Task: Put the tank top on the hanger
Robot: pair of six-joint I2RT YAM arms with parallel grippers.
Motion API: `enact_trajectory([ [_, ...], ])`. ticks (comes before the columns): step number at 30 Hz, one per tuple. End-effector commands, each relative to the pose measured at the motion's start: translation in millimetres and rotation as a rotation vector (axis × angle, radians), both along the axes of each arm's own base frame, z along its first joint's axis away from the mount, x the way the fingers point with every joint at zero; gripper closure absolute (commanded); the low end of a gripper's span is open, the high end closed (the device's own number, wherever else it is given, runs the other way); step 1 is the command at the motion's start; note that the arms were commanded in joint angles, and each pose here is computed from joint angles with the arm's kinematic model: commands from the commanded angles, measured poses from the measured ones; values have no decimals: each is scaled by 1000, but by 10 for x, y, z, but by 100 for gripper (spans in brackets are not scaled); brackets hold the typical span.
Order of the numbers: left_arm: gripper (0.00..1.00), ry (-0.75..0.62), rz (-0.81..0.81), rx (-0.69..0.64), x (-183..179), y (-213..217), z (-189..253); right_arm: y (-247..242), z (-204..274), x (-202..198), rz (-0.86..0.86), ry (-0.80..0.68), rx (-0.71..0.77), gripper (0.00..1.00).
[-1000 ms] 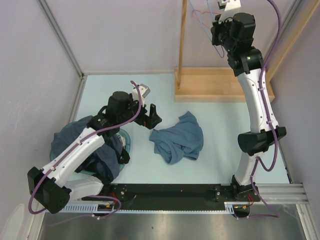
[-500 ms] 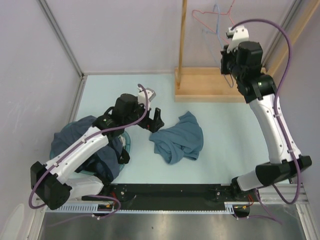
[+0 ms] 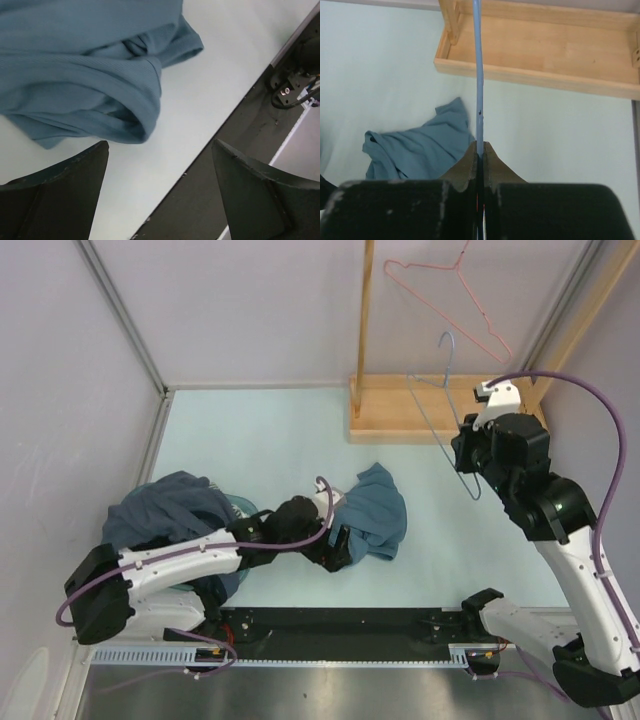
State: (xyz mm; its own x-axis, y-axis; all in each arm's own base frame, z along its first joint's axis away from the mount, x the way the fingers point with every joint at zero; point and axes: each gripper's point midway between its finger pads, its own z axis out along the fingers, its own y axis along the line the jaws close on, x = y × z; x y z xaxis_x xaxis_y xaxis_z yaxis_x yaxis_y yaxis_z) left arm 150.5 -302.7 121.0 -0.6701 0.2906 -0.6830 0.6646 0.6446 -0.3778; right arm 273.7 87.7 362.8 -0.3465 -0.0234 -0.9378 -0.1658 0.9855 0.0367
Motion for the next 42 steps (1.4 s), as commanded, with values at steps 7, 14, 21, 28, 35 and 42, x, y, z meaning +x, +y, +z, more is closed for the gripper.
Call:
enact_trajectory([
  [7, 18, 69, 88, -160, -34, -383, -203, 70, -333, -183, 36, 60, 44, 100],
  [14, 20, 53, 110, -102, 80, -445, -421, 112, -356, -208, 65, 66, 49, 100],
  [21, 34, 62, 107, -126, 115, -563, -510, 114, -373, -227, 72, 69, 47, 100],
  [28, 100, 29, 171, -236, 406, -439, -59, 132, -324, -260, 94, 64, 48, 100],
  [35, 100, -109, 215, -118, 1010, 446, 800, 378, -127, -270, 224, 8, 104, 100],
  [42, 100, -70, 272, -59, 1474, 991, 816, 835, 89, -310, 440, -55, 227, 100],
])
